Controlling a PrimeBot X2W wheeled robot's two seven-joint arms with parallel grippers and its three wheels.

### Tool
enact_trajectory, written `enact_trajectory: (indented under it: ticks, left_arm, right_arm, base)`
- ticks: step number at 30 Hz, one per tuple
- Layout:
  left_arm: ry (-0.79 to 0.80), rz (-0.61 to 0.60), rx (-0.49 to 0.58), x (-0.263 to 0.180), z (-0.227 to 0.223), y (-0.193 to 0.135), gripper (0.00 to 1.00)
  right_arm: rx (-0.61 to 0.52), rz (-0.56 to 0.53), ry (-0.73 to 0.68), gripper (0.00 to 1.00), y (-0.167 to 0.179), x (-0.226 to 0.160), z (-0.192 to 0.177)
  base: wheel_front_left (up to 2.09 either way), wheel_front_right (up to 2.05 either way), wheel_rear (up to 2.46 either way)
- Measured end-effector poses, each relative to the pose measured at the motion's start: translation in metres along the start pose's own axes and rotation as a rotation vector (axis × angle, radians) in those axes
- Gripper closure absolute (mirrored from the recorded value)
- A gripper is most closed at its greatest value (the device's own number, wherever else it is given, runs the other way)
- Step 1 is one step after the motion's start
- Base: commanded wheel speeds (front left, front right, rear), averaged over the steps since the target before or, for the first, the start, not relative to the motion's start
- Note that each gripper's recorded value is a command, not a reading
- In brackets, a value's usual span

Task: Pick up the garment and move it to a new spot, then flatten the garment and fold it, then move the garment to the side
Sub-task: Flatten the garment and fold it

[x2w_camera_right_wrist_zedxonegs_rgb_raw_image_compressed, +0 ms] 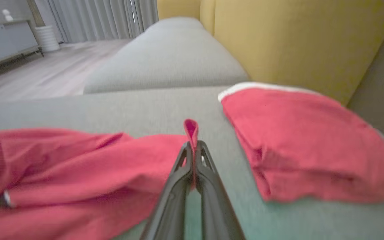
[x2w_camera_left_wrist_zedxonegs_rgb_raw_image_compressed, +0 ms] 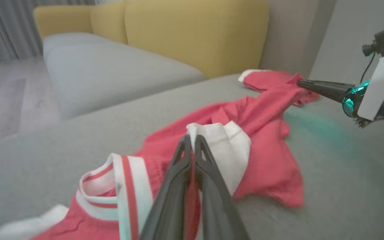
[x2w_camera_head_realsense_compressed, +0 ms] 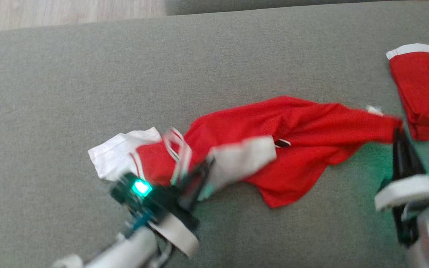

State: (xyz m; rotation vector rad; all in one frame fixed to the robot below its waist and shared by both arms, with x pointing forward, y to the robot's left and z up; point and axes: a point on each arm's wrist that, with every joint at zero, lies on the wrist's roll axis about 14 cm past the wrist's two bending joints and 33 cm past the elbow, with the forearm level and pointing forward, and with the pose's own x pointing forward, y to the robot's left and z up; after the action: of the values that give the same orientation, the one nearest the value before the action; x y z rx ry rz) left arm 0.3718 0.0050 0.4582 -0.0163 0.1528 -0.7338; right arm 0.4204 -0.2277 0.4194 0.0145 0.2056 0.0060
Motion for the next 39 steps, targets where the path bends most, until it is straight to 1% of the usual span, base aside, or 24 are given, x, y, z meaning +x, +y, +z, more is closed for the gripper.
enact_trajectory:
  ticks: [1,2,3,5,7,8,10,13,16,19,23,26,31,33,34,35,37,39]
  left_arm:
    - [0.032,-0.014,0.0,-0.002,-0.013,-0.009,0.51]
    - [0.06,-0.034,0.019,-0.003,-0.024,-0.018,0.0]
    - [0.073,-0.05,0.036,-0.004,-0.03,-0.026,0.0]
    - [0.06,-0.063,0.056,0.0,-0.028,-0.034,0.0]
    - [0.04,-0.055,0.095,0.003,-0.023,-0.036,0.0]
    - [0.04,-0.055,0.095,0.003,-0.023,-0.036,0.0]
    - [0.023,-0.042,0.152,0.004,-0.02,-0.036,0.0]
    - [0.008,-0.046,0.187,0.001,-0.018,-0.041,0.0]
    - [0.028,-0.157,0.214,-0.009,-0.028,-0.067,0.0]
    - [0.101,-0.298,0.284,-0.024,-0.055,-0.091,0.0]
    - [0.201,-0.342,0.317,-0.03,-0.081,-0.089,0.0]
    - [0.227,-0.373,0.333,-0.024,-0.087,-0.089,0.0]
    - [0.255,-0.446,0.329,-0.013,-0.095,-0.103,0.0]
    - [0.29,-0.474,0.32,-0.013,-0.104,-0.108,0.0]
    - [0.316,-0.481,0.321,-0.014,-0.11,-0.108,0.13]
    - [0.331,-0.484,0.32,-0.015,-0.114,-0.108,0.36]
    - [0.345,-0.482,0.325,-0.013,-0.117,-0.107,0.5]
    - [0.352,-0.479,0.333,-0.01,-0.117,-0.104,0.55]
  right_arm:
    - [0.007,-0.003,0.026,1.0,0.001,-0.008,-0.01]
    - [0.009,-0.004,0.042,1.0,0.002,-0.013,-0.016]
    - [0.008,-0.006,0.055,1.0,0.003,-0.016,-0.02]
    - [-0.004,-0.008,0.044,1.0,0.002,-0.016,-0.016]
    - [-0.008,-0.013,0.024,1.0,0.001,-0.015,-0.01]
    - [-0.008,-0.013,0.024,1.0,0.001,-0.015,-0.01]
    - [-0.005,-0.012,0.025,1.0,0.004,-0.015,-0.009]
    - [0.005,-0.008,0.023,1.0,0.008,-0.016,-0.007]
    - [0.006,-0.007,0.033,1.0,0.009,-0.021,-0.01]
    - [0.007,-0.003,0.043,1.0,0.011,-0.022,-0.013]
    - [0.005,0.001,0.047,1.0,0.012,-0.02,-0.013]
    - [0.004,0.001,0.051,1.0,0.012,-0.02,-0.014]
    - [0.003,-0.006,0.068,1.0,0.009,-0.021,-0.018]
    - [0.0,-0.013,0.071,1.0,0.006,-0.022,-0.019]
    - [-0.002,-0.016,0.07,1.0,0.004,-0.022,-0.019]
    - [-0.003,-0.02,0.072,1.0,0.003,-0.022,-0.019]
    - [-0.007,-0.024,0.074,1.0,0.0,-0.022,-0.018]
    - [-0.008,-0.027,0.067,1.0,-0.001,-0.022,-0.016]
  base:
    - [0.0,0.0,0.0]
    - [0.0,0.0,0.0]
    - [0.0,0.0,0.0]
    - [0.0,0.0,0.0]
    - [0.0,0.0,0.0]
    - [0.0,0.0,0.0]
    - [0.0,0.0,0.0]
    - [0.0,0.0,0.0]
    - [0.0,0.0,0.0]
    - [0.0,0.0,0.0]
    - [0.0,0.0,0.0]
    - [0.0,0.0,0.0]
    - [0.0,0.0,0.0]
    - [0.0,0.0,0.0]
    - [0.0,0.0,0.0]
    - [0.0,0.0,0.0]
    - [0.0,0.0,0.0]
    - [0.0,0.0,0.0]
